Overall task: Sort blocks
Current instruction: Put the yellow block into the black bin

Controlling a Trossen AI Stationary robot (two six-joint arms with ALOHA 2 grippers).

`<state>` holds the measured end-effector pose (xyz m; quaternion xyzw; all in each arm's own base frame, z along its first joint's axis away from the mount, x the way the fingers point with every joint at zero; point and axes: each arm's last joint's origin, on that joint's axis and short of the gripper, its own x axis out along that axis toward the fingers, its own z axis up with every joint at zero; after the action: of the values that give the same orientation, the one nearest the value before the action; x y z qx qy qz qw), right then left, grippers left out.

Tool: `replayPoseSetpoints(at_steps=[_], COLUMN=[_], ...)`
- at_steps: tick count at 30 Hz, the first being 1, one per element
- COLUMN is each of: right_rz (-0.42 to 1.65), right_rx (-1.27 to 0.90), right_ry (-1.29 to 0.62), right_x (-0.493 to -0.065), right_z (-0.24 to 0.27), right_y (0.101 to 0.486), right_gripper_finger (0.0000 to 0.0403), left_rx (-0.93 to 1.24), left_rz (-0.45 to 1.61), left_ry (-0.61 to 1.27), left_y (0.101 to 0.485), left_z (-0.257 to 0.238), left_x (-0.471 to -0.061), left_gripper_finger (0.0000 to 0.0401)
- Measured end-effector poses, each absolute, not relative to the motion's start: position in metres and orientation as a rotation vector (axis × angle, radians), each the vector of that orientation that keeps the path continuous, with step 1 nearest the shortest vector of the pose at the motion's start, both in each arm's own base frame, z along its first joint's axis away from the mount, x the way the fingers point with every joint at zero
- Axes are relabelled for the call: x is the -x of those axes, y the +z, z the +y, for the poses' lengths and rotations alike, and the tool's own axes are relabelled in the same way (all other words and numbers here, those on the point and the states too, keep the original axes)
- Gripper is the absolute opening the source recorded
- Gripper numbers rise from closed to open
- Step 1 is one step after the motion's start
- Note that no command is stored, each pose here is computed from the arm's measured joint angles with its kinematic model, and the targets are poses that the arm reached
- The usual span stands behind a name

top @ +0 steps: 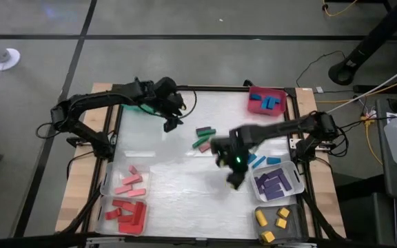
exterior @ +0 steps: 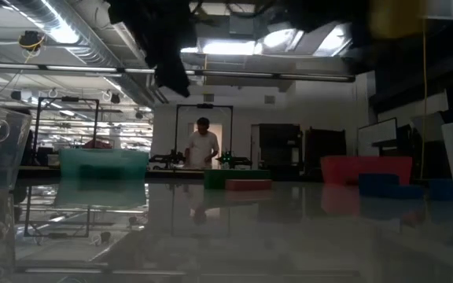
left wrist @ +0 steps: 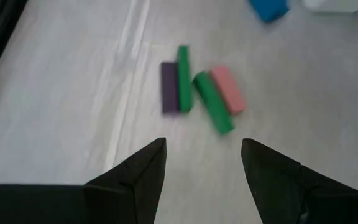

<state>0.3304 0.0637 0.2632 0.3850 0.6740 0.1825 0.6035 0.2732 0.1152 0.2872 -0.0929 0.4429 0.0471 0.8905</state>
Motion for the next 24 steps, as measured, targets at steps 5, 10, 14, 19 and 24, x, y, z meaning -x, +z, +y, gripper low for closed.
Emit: replayPoseSetpoints(at_steps=[5,10,14,19,24], right_rz=[1.787,1.913,1.968,1.929,1.833], right_rx=[-0.764,-0.702,-0.619,-0.483,-0.416], right_ry=[0.301,0.248,0.275,0.273,0.121], right_x=[-0.303,-0.278,-0.254,-0.225,-0.205], right_z=[0.113,0.161,0.199,0.239,0.261], right_y=[0.260,0.260,0.260,0.258,0.256], right_gripper_finger=[0.0132,0.0135,0.0136,0.0137,0.0152], left_rx=[0.152,0.148,0.184,0.168,0.151], left_rz=[0.852,0.834,0.819,0.813,0.838], left_ry=[0.042,0.000,-0.010,0.028,0.118], left_y=[0.292,0.293,0.294,0.294,0.283], left_z=[0.096,0.079,0.067,0.052,0.042], left_x=[-0.287,-0.294,-0.298,-0.304,-0.316], left_gripper_finger=[0.0198,0.0198,0.0198,0.0198,0.0198])
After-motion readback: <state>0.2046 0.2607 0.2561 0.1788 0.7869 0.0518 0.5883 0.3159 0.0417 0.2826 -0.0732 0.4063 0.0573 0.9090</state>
